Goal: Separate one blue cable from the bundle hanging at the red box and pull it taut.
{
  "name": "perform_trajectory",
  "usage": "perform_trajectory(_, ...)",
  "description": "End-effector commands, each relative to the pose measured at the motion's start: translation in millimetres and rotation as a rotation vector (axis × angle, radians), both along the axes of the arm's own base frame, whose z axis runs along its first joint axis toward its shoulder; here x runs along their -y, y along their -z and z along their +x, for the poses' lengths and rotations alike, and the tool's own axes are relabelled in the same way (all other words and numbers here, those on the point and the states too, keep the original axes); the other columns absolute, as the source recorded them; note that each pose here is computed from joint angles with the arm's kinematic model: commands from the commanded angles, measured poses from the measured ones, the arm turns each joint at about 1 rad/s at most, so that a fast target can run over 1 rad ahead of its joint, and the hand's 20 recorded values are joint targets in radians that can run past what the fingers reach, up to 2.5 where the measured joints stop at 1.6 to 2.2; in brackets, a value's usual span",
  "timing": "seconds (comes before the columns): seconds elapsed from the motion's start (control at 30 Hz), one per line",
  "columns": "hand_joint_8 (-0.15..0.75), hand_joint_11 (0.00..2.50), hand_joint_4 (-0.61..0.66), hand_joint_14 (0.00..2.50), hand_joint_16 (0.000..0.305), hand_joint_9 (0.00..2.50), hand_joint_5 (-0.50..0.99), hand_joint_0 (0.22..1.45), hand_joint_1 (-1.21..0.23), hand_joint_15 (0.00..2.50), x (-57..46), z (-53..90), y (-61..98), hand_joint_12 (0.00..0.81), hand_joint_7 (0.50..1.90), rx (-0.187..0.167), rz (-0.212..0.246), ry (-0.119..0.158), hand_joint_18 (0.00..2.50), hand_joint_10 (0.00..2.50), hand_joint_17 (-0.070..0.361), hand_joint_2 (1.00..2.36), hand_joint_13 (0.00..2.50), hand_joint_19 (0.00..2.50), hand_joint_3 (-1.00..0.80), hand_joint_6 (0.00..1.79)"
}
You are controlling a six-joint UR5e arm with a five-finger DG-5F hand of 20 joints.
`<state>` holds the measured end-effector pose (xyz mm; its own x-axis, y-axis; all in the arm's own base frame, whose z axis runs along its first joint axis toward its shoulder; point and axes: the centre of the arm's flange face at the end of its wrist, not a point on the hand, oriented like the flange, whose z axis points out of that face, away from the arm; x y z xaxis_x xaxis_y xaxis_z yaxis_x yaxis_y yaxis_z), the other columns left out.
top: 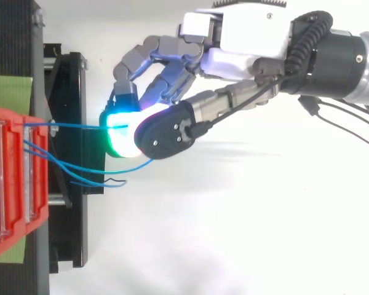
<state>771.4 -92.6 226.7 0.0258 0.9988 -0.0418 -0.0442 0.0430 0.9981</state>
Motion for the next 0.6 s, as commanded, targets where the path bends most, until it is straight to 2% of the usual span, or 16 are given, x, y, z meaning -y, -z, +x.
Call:
perform_trajectory(0.0,0.279,1.35,0.09,0.03,0.05,0.98,-0.21,0.57,-0.47,0.99,2.5,0.0,1.8,0.365,0.97,0.001,0.005,0.004,0.58,0.01,0.113,1.0,1.03,0.59,-0.5,0.93)
perform_trajectory(0.07,0.285,1.32,0.1,0.03,0.05,0.98,-0.21,0.57,-0.46,0.99,3.6,0.5,7.5,0.372,0.98,-0.005,0.009,0.005,0.58,0.01,0.113,1.0,1.03,0.59,-0.5,0.92)
perform_trajectory(0.27,0.286,1.32,0.1,0.02,0.05,0.99,-0.21,0.57,-0.44,1.0,3.6,0.7,8.5,0.368,0.97,-0.005,0.01,0.005,0.58,0.01,0.113,1.0,1.03,0.59,-0.49,0.92)
perform_trajectory(0.57,0.281,1.31,0.08,0.03,0.05,0.99,-0.21,0.6,-0.62,0.98,9.4,0.0,8.5,0.366,1.02,-0.005,0.01,0.011,0.58,0.01,0.113,1.02,1.03,0.58,-0.23,0.94)
